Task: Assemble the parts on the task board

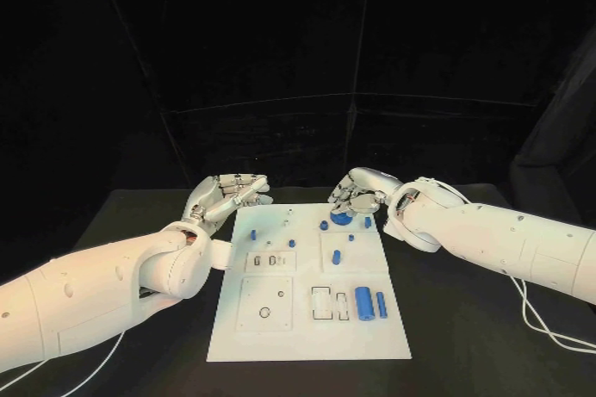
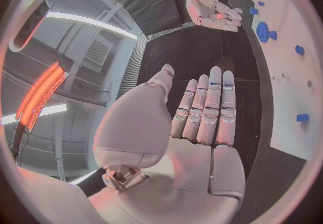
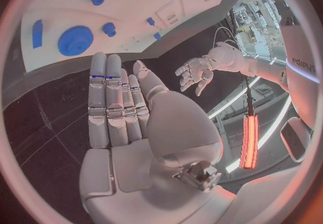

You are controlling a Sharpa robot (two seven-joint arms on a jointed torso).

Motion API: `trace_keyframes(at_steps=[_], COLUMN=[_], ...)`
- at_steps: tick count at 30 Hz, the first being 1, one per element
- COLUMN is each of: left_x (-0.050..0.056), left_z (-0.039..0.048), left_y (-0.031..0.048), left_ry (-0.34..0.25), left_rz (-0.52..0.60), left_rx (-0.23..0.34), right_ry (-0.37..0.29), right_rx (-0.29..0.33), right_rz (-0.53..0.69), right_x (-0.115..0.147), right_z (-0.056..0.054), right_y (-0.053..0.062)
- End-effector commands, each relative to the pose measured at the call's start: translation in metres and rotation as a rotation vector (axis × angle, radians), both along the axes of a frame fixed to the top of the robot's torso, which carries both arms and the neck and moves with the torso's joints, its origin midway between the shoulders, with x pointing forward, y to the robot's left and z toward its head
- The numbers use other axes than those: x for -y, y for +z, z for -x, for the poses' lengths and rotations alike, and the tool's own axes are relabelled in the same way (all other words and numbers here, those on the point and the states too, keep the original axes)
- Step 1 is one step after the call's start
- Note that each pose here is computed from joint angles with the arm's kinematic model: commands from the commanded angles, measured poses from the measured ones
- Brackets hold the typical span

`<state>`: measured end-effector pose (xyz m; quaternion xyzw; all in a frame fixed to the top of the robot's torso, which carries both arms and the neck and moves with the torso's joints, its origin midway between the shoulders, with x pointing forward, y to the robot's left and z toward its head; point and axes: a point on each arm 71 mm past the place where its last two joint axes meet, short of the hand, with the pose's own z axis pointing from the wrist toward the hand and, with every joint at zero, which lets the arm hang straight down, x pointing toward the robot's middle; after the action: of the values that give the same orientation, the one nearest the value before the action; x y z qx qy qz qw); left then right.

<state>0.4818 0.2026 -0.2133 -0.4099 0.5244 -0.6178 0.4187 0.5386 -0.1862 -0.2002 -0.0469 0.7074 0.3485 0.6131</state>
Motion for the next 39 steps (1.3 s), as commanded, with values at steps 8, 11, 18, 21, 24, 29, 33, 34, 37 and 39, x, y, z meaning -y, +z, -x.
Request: trace_keyframes(at_steps=[8, 11, 18, 21, 24, 29, 33, 34, 37, 39], left_x=[0.017, 0.017, 0.016, 0.015, 0.015, 0.015, 0.014, 0.014, 0.014, 0.013], left_z=[0.0129, 0.0141, 0.0151, 0.0151, 0.0149, 0.0146, 0.0145, 0.0145, 0.0143, 0.0143], left_y=[0.0035, 0.0038, 0.0038, 0.0037, 0.0035, 0.0031, 0.0027, 0.0027, 0.0024, 0.0023], left_ry=[-0.140, -0.145, -0.147, -0.147, -0.147, -0.150, -0.153, -0.154, -0.156, -0.156], left_rz=[0.002, 0.005, 0.006, 0.005, 0.004, 0.004, 0.002, 0.002, 0.002, 0.000], left_rx=[0.022, 0.020, 0.014, 0.012, 0.010, 0.005, -0.001, -0.002, -0.006, -0.009], right_ry=[0.009, 0.012, 0.018, 0.021, 0.022, 0.024, 0.023, 0.022, 0.020, 0.019], right_rx=[0.034, 0.035, 0.025, 0.016, 0.007, 0.001, 0.007, 0.008, 0.008, 0.007], right_rz=[0.270, 0.286, 0.312, 0.320, 0.327, 0.333, 0.326, 0.324, 0.319, 0.317], right_x=[-0.013, -0.015, -0.019, -0.021, -0.021, -0.024, -0.027, -0.027, -0.029, -0.030], right_z=[-0.004, -0.004, -0.003, -0.003, -0.003, -0.005, -0.005, -0.005, -0.005, -0.005], right_y=[0.000, 0.001, 0.002, 0.001, 0.000, -0.001, 0.000, 0.000, 0.000, 0.000])
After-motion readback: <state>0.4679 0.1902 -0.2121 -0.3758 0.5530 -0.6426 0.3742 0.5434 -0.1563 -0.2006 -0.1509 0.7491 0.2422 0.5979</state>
